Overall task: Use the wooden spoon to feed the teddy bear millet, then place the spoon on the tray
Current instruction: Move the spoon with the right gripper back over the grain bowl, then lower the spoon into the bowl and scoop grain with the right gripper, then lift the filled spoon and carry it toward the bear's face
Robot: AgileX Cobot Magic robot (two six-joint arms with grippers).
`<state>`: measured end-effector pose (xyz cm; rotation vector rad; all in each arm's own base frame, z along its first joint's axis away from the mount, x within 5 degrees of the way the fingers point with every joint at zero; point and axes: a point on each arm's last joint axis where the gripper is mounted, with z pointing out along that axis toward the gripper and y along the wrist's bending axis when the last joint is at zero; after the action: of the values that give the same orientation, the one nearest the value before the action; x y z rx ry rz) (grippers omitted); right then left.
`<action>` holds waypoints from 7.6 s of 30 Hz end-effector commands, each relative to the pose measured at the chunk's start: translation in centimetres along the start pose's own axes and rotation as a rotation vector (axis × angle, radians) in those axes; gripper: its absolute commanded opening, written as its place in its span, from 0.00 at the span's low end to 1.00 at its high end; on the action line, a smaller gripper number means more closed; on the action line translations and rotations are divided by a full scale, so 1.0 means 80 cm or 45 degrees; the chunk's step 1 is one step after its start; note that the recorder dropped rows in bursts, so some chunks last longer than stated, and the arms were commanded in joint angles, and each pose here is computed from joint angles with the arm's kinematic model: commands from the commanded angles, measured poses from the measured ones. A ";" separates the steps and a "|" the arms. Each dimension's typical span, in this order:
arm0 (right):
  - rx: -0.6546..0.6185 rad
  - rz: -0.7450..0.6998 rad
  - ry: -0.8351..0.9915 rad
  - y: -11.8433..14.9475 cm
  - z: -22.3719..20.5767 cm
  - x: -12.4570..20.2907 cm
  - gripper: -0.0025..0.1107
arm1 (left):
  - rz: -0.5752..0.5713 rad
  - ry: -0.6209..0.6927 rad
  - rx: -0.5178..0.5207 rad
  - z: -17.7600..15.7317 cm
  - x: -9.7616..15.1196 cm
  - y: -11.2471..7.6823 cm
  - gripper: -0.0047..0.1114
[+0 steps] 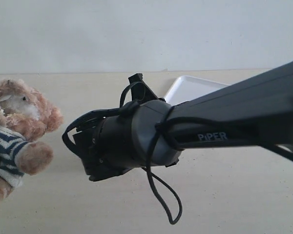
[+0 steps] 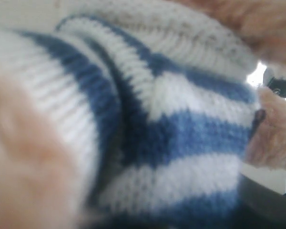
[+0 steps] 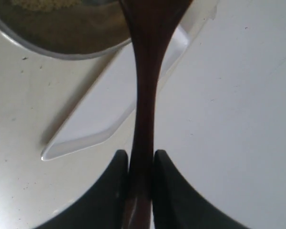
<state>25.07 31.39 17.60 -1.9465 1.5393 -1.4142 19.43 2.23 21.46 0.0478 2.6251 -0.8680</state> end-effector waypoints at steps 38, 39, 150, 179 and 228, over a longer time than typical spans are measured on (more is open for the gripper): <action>-0.156 0.230 -0.057 -0.021 -0.004 -0.017 0.05 | 0.002 -0.030 0.011 -0.004 -0.002 -0.005 0.10; -0.152 0.225 -0.050 -0.021 -0.001 -0.015 0.05 | 0.002 -0.030 0.011 -0.004 -0.002 -0.005 0.10; -0.686 0.591 -0.173 -0.046 0.011 0.006 0.05 | 0.002 -0.029 0.013 -0.004 -0.002 -0.005 0.10; -1.307 0.981 -0.290 -0.045 0.020 0.046 0.05 | 0.002 -0.029 0.013 -0.004 -0.002 -0.005 0.10; -1.243 0.941 -0.741 -0.098 -0.116 0.047 0.05 | 0.002 -0.031 0.010 -0.004 -0.002 -0.004 0.10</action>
<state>22.26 34.13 28.52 -1.5837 2.4585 0.2404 19.43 2.23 21.46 0.0478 2.6251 -0.8680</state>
